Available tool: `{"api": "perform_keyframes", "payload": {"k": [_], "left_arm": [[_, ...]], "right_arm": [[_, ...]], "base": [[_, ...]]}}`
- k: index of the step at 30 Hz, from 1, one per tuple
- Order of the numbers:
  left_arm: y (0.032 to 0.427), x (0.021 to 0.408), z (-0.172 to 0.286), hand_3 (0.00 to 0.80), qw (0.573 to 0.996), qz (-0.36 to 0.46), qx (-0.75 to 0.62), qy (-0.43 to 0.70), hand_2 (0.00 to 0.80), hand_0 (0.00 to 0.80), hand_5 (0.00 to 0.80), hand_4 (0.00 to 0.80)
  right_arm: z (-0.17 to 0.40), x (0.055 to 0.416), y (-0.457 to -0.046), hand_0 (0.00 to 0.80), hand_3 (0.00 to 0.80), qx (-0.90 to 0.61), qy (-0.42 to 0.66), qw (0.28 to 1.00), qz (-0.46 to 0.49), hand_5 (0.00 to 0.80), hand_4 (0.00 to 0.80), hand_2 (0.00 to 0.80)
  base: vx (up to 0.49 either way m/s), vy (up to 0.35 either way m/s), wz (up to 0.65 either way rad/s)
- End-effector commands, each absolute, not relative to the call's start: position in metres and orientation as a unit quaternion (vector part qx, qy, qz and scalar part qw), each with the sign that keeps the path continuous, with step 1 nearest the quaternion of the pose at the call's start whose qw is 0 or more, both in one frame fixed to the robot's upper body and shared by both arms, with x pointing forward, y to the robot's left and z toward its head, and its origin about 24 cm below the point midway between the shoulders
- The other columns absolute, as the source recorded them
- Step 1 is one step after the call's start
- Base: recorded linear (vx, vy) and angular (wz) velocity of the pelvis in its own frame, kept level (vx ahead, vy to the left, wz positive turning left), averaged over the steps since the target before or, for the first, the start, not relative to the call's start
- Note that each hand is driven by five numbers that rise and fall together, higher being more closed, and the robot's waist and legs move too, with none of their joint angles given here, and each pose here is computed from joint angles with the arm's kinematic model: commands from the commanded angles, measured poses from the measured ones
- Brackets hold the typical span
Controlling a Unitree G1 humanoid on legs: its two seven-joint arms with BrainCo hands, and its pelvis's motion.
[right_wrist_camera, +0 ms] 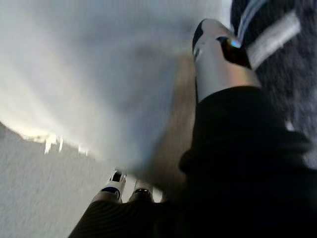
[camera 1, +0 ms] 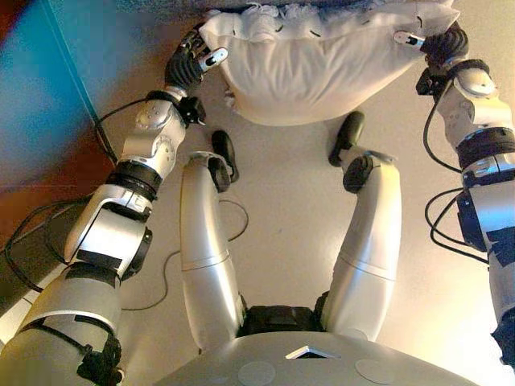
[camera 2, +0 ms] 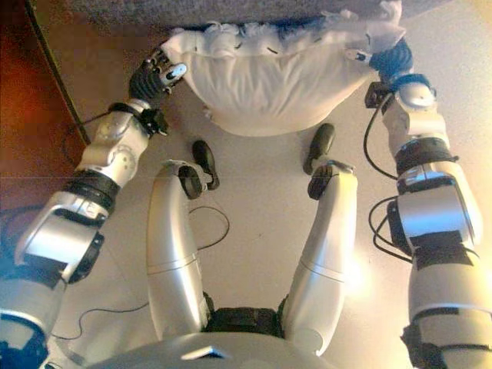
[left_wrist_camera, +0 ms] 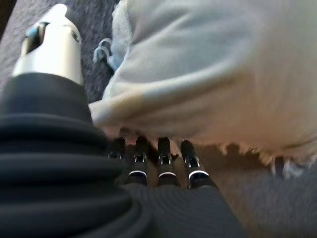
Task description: Pick up the cushion and take it to the sofa
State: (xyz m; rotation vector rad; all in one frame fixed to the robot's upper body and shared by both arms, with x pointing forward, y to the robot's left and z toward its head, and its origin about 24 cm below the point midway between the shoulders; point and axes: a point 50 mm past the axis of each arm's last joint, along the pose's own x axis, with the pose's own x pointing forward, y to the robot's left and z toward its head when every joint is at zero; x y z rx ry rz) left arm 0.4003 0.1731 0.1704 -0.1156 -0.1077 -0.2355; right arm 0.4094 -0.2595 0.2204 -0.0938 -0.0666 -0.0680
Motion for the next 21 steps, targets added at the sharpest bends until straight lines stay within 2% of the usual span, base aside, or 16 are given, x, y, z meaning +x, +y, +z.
{"api": "perform_keyframes", "payload": {"k": [1, 12, 13, 14, 15, 21], "left_arm": [[0.179, 0.401, 0.175, 0.000, 0.987, -0.148, -0.048, -0.044, 0.000, 0.000, 0.000, 0.000], [0.167, 0.408, 0.184, 0.000, 0.982, -0.185, -0.022, -0.013, 0.000, 0.000, 0.000, 0.000], [0.165, 0.408, 0.187, 0.445, 0.981, -0.191, -0.020, -0.017, 0.445, 0.445, 0.445, 0.445], [0.163, 0.408, 0.190, 0.800, 0.980, -0.196, -0.019, -0.022, 0.800, 0.800, 0.800, 0.800], [0.161, 0.408, 0.192, 0.800, 0.979, -0.202, -0.018, -0.028, 0.800, 0.800, 0.800, 0.800], [0.149, 0.407, 0.195, 0.800, 0.975, -0.216, -0.012, -0.050, 0.800, 0.800, 0.800, 0.800]], "right_arm": [[0.236, 0.408, -0.266, 0.000, 0.000, -0.064, -0.040, 0.997, -0.020, 0.000, 0.000, 0.000], [0.254, 0.414, -0.243, 0.000, 0.000, -0.107, -0.050, 0.992, 0.041, 0.000, 0.000, 0.000], [0.258, 0.414, -0.238, 0.000, 0.000, -0.114, -0.055, 0.991, 0.052, 0.000, 0.000, 0.000], [0.261, 0.415, -0.234, 0.518, 0.518, -0.120, -0.060, 0.989, 0.057, 0.518, 0.518, 0.518], [0.264, 0.415, -0.231, 0.800, 0.800, -0.126, -0.064, 0.988, 0.060, 0.800, 0.800, 0.800], [0.260, 0.417, -0.223, 0.800, 0.800, -0.153, -0.050, 0.985, 0.067, 0.800, 0.800, 0.800]], "base": [[0.000, 0.000, 0.00], [0.000, 0.000, 0.00], [0.000, 0.000, 0.00], [0.000, 0.000, 0.00], [0.000, 0.000, 0.00], [0.000, 0.000, 0.00]]}}
